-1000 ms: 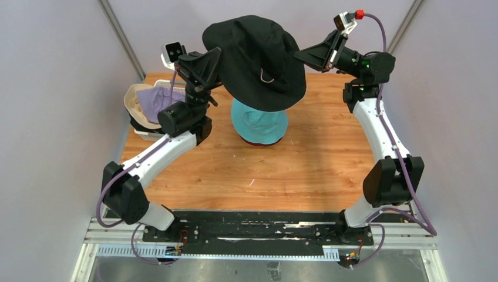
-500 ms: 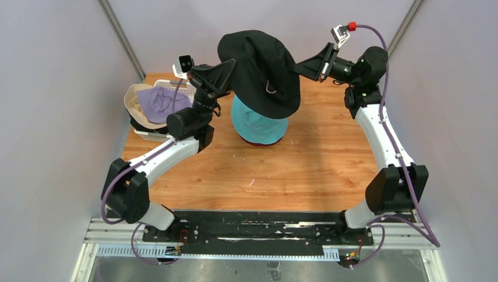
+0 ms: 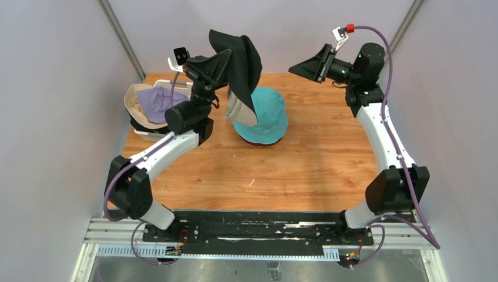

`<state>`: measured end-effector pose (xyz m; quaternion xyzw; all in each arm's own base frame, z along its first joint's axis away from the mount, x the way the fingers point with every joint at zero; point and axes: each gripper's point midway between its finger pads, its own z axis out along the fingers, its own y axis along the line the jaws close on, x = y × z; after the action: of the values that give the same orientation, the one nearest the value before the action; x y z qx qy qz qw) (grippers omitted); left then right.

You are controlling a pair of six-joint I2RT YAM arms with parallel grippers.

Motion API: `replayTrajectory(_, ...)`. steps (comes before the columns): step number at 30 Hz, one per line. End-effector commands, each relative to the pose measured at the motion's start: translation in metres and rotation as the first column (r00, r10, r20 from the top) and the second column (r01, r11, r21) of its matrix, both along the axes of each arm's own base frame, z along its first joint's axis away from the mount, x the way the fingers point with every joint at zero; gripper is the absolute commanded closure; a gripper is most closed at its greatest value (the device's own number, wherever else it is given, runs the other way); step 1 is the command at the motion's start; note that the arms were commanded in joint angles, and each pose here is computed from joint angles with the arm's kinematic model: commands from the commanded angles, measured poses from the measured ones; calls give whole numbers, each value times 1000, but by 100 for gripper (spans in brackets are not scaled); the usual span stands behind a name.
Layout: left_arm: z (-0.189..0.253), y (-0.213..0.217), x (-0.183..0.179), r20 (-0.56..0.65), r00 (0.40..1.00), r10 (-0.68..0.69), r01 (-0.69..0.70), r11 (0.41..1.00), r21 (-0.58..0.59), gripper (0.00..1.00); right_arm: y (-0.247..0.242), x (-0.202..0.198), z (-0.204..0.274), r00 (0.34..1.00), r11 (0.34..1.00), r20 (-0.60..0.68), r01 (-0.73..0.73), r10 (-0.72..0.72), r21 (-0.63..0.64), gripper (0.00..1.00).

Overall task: Stack the hats
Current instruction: Stack the hat on the hat.

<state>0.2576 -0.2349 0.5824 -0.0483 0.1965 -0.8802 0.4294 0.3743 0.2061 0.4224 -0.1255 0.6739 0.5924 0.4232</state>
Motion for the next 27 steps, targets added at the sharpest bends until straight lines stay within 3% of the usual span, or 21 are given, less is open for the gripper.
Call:
replayTrajectory(1, 13, 18, -6, 42, 999, 28, -25, 998, -53, 100, -6, -2, 5, 993, 996, 107, 62, -54, -71, 37)
replayTrajectory(11, 4, 19, 30, -70, 988, 136, -133, 990, 45, 100, -3, -53, -10, 923, 950, 364, 218, -127, -223, 37)
replayTrajectory(17, 2, 16, 48, -88, 983, 162, -155, 985, 77, 100, 6, -91, -12, 869, 945, 491, 214, -69, -246, 37)
replayTrajectory(27, 7, 13, 60, -85, 986, 140, -133, 987, 86, 100, 37, -117, -38, 792, 939, 607, 160, 63, -306, 37)
